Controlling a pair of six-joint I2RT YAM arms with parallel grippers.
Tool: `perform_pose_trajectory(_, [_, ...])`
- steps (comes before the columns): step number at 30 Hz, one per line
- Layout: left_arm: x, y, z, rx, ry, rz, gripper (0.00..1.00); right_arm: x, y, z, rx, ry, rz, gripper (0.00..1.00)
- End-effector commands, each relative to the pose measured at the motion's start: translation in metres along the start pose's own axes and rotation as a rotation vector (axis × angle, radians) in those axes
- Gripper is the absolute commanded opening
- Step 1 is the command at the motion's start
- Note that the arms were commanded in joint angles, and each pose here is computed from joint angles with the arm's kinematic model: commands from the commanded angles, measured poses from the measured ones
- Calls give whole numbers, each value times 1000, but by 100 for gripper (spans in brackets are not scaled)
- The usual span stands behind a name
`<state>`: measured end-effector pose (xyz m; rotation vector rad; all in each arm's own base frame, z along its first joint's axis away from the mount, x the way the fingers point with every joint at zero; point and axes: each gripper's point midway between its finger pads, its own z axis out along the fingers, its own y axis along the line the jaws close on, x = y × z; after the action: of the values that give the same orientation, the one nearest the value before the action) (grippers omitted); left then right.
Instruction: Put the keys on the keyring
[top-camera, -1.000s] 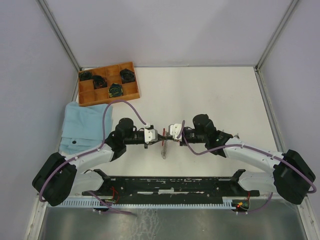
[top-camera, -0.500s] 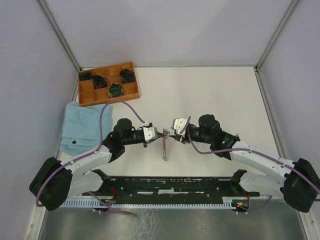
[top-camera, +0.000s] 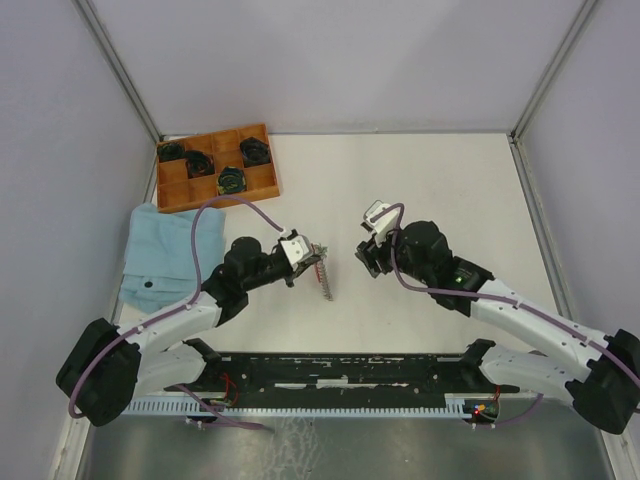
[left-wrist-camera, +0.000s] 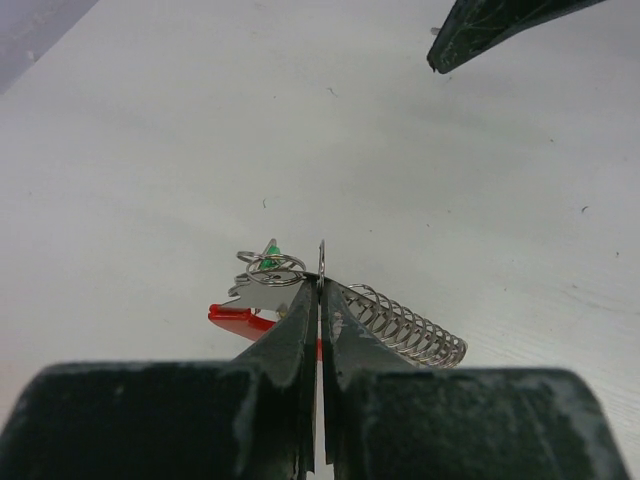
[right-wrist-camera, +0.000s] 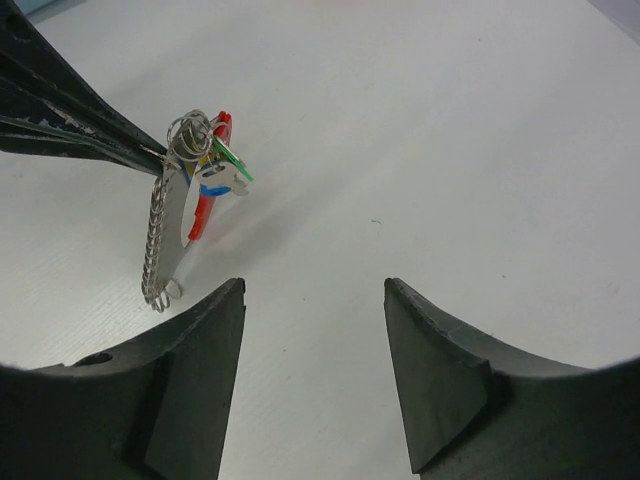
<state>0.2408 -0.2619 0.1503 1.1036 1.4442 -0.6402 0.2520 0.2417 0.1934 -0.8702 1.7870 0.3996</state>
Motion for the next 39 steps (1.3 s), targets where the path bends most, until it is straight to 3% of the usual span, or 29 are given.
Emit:
perform_pose_trajectory(1, [-39,24,0,-115,-97,-69,3,-12,6,11,-18,-89,52,66])
perform_pose_trajectory(7, [-41,32,3,-176,-110,-219,3,-20,19,40,-64,-197,-10,59])
perform_pose_trajectory(11, [-39,34,8,-185,-105,-303,3,-34,33,50,-101,-335,-69,57])
perform_pose_trajectory(18, [-38,37,9,-219,-108,-419,3,-37,51,64,-143,-416,-129,46])
perform_pose_trajectory(39, [-43,29,11,-178,-111,-461,3,-41,57,87,-148,-454,-164,32])
